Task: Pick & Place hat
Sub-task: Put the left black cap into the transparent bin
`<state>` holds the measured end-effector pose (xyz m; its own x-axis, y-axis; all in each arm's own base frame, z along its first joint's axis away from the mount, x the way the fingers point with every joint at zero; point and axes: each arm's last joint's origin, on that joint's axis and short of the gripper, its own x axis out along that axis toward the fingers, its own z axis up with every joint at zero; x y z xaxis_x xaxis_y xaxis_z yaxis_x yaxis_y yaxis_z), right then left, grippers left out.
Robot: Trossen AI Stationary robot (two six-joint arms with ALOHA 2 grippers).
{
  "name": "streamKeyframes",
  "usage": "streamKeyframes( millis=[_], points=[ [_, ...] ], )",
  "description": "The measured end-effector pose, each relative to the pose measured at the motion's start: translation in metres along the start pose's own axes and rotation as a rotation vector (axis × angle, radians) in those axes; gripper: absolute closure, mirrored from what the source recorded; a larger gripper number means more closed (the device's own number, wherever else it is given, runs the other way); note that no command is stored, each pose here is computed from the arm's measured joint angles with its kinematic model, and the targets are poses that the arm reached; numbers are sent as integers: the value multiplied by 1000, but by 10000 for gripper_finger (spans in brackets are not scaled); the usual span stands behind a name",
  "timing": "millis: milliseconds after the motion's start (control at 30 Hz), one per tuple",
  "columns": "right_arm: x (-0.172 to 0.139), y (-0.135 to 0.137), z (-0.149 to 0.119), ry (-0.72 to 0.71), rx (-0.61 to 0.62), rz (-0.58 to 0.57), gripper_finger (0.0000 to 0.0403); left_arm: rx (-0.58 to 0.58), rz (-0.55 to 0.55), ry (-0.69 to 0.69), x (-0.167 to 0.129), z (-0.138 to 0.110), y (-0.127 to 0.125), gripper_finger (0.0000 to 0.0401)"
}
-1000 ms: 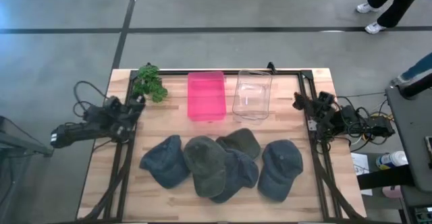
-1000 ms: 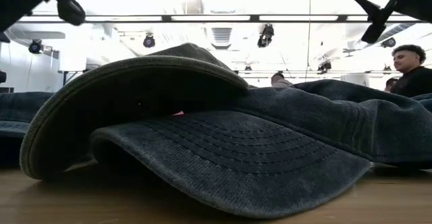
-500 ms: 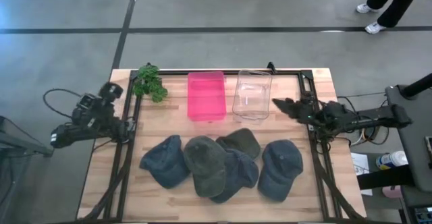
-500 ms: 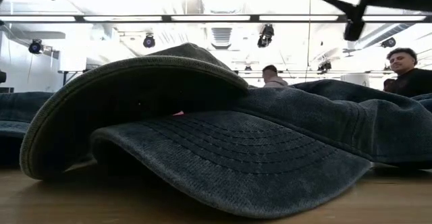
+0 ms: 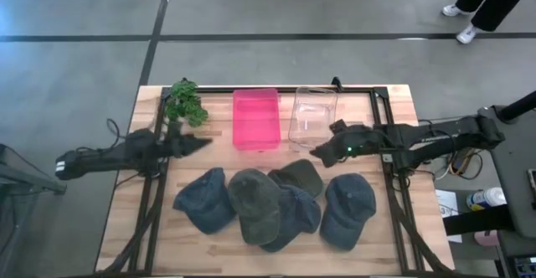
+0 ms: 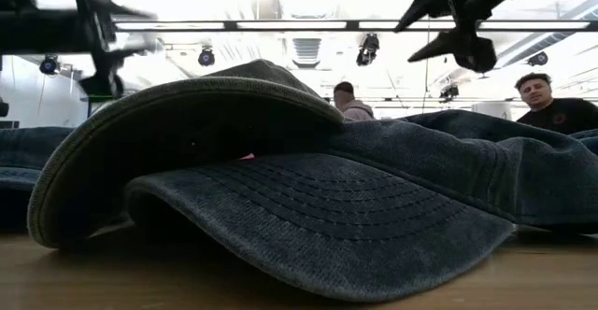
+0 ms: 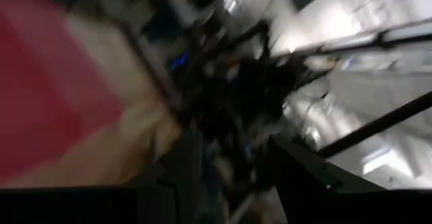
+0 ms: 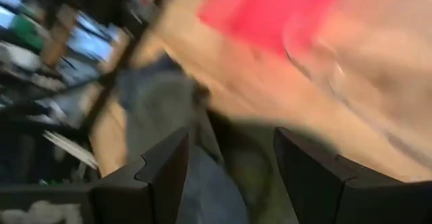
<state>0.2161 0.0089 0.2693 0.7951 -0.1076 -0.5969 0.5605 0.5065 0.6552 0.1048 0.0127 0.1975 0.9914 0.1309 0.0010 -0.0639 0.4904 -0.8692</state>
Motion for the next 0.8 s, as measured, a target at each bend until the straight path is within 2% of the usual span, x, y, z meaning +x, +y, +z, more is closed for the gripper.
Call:
streamKeyframes(
  millis=[133,233,300,400,500,600,700,800],
  points=[
    [6,9,-16,127,8,-64,191,-11,-1,213,6,-6,-12,236],
    [12,17,-33,194,63,-67,191,69,40,357,11,-12,-26,239],
    [18,22,-46,238,120,-63,191,167,99,449,15,-19,-35,244],
    [25,33,-65,285,211,-32,191,385,152,546,24,-31,-51,251],
    [36,46,-84,322,288,40,191,618,155,621,36,-50,-67,256],
    [50,59,-102,352,331,129,191,801,152,702,50,-72,-77,258],
    [66,66,-121,389,352,190,191,926,202,823,67,-97,-77,259],
    [80,69,-141,393,367,227,191,998,234,924,84,-115,-82,259]
  ],
)
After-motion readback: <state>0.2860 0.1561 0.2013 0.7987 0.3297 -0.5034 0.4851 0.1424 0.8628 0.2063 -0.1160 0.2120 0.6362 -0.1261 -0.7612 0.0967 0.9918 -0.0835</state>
